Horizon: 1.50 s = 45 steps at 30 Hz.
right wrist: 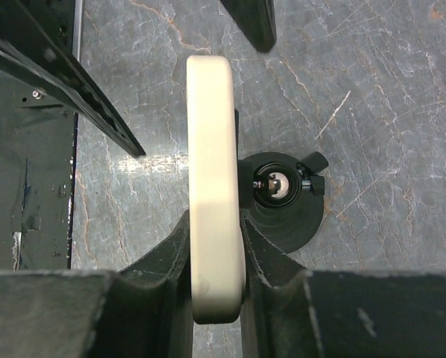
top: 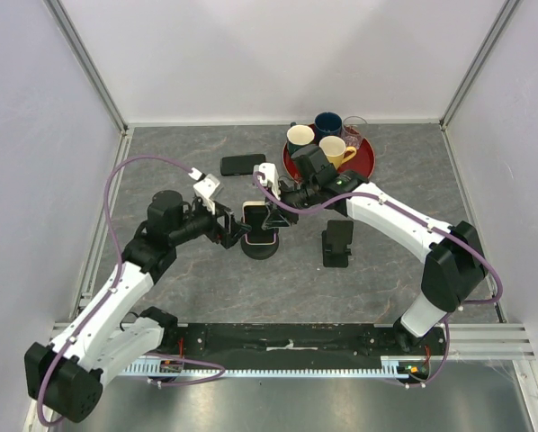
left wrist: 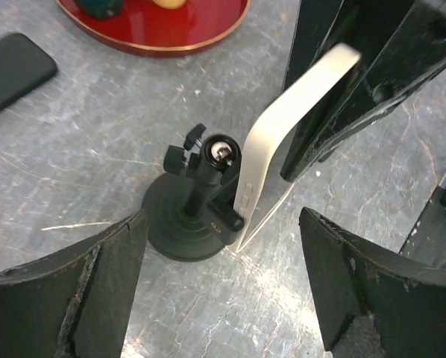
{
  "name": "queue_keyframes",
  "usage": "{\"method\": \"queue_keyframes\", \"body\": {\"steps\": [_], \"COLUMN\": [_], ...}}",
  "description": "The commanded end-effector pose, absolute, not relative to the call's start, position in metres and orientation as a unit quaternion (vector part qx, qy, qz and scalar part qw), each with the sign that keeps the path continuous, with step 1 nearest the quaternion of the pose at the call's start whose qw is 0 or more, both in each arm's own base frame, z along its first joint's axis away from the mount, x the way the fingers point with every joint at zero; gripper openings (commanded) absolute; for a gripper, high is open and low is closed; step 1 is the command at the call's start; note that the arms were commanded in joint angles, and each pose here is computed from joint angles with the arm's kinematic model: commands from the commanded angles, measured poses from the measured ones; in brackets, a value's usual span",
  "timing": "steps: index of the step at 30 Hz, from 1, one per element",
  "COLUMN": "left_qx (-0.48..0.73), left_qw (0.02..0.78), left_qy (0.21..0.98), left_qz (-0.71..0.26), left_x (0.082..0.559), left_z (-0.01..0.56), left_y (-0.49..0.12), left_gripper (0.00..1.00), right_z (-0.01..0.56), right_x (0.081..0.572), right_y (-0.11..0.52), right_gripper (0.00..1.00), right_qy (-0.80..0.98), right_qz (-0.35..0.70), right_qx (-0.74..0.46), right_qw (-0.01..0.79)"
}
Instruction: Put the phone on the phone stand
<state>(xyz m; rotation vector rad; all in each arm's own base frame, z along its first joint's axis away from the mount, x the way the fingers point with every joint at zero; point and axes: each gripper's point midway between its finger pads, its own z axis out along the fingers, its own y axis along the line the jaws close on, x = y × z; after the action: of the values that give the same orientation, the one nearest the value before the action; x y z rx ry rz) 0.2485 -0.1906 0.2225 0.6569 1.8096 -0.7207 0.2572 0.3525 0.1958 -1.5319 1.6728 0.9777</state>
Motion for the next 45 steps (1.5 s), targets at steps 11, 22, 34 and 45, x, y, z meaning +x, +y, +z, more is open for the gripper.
{"method": "queue_keyframes", "body": {"steps": [11, 22, 34, 45], "left_qx": [0.337, 0.334, 0.285, 0.257], "left_qw": [0.488, 0.465, 0.481, 0.500], "left_qy": [0.728, 0.750, 0.783, 0.775], "left_qz": [-0.345, -0.332, -0.273, -0.290], "left_x": [0.247, 0.253, 0.263, 0.241], "left_z": [0.199, 0.189, 0.182, 0.212], "left_y": [-0.214, -0.212, -0.191, -0.183], "left_gripper": [0.74, 0.25, 0.02, 0.61], "right_z": [0.209, 0.208, 0.196, 0.210], "right_x": [0.245, 0.246, 0.244, 0.250], "right_y": [0.357, 0.357, 0.362, 0.367], "right_gripper": [0.00, 0.00, 0.00, 0.67], "right_qy": [0.613, 0.614, 0.613, 0.622], "right_qz": [0.399, 0.398, 0.360, 0.363], "right_qx": [-0.597, -0.596, -0.617, -0.589], "right_qw": [0.330, 0.330, 0.338, 0.367]}}
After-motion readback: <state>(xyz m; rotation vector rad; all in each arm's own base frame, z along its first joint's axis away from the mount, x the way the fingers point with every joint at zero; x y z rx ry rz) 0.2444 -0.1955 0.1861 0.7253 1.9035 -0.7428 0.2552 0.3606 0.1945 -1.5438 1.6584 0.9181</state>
